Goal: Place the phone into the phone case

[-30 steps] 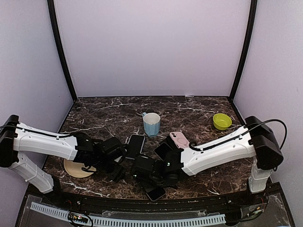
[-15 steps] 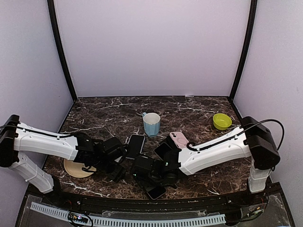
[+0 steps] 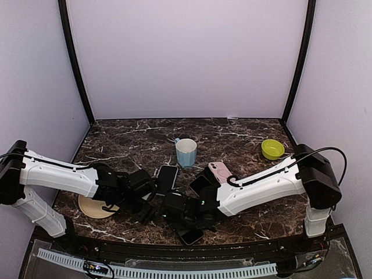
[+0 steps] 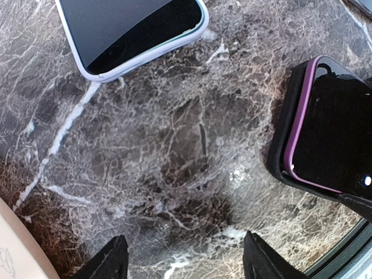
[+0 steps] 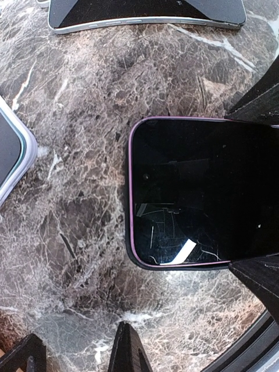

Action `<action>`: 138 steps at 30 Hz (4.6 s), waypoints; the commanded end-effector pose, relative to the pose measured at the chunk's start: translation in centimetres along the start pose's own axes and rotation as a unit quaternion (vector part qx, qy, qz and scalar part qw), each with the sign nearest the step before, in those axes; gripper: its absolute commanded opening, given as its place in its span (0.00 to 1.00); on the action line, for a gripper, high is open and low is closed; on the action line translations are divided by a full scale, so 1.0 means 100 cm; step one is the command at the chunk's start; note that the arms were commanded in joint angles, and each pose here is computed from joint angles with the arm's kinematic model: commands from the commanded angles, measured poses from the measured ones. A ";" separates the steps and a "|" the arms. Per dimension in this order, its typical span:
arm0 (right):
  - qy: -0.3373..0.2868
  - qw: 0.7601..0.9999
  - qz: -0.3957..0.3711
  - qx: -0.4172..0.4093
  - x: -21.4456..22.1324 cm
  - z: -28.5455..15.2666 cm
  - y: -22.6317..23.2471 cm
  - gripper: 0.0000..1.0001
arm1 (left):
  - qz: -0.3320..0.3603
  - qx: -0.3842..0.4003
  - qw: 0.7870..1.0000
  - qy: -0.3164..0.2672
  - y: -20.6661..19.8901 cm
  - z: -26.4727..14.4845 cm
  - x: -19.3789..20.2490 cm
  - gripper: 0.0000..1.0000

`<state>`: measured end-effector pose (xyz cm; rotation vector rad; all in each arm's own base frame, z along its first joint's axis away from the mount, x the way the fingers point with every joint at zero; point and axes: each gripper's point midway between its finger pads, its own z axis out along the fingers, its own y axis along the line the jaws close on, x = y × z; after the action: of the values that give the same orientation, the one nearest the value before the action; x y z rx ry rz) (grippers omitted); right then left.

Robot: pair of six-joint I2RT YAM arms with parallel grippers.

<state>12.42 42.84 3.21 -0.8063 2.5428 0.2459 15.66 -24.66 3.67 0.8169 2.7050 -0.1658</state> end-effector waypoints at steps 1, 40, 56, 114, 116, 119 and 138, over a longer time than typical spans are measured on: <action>-0.002 0.999 0.006 0.033 0.006 0.024 -0.015 0.27 | 0.006 0.002 1.000 0.006 0.000 0.003 0.002 0.70; 0.066 0.980 0.117 -0.145 0.053 -0.034 -0.016 0.27 | 0.144 0.155 0.977 0.012 -0.130 0.016 0.033 0.38; 0.134 0.987 0.085 0.008 0.116 0.006 -0.044 0.07 | 0.117 0.133 0.984 -0.016 -0.124 0.020 0.023 0.36; 0.130 0.991 0.022 -0.024 0.064 -0.034 -0.019 0.62 | -0.028 0.099 0.990 -0.095 -0.060 -0.042 -0.002 0.65; 0.084 0.995 0.024 -0.044 0.030 -0.056 -0.008 0.75 | -0.045 0.085 0.990 -0.101 -0.046 -0.051 -0.005 0.65; 0.063 0.997 0.027 -0.046 0.014 -0.060 -0.002 0.98 | -0.072 0.071 0.987 -0.122 -0.028 -0.065 -0.016 0.69; 0.147 0.989 -0.010 0.017 0.060 0.017 -0.010 0.81 | -0.076 0.073 0.987 -0.123 -0.020 -0.071 -0.027 0.71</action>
<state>9.97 41.44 1.86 -0.8836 2.7328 0.1725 14.91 -26.09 11.06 0.5584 2.5352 -0.4692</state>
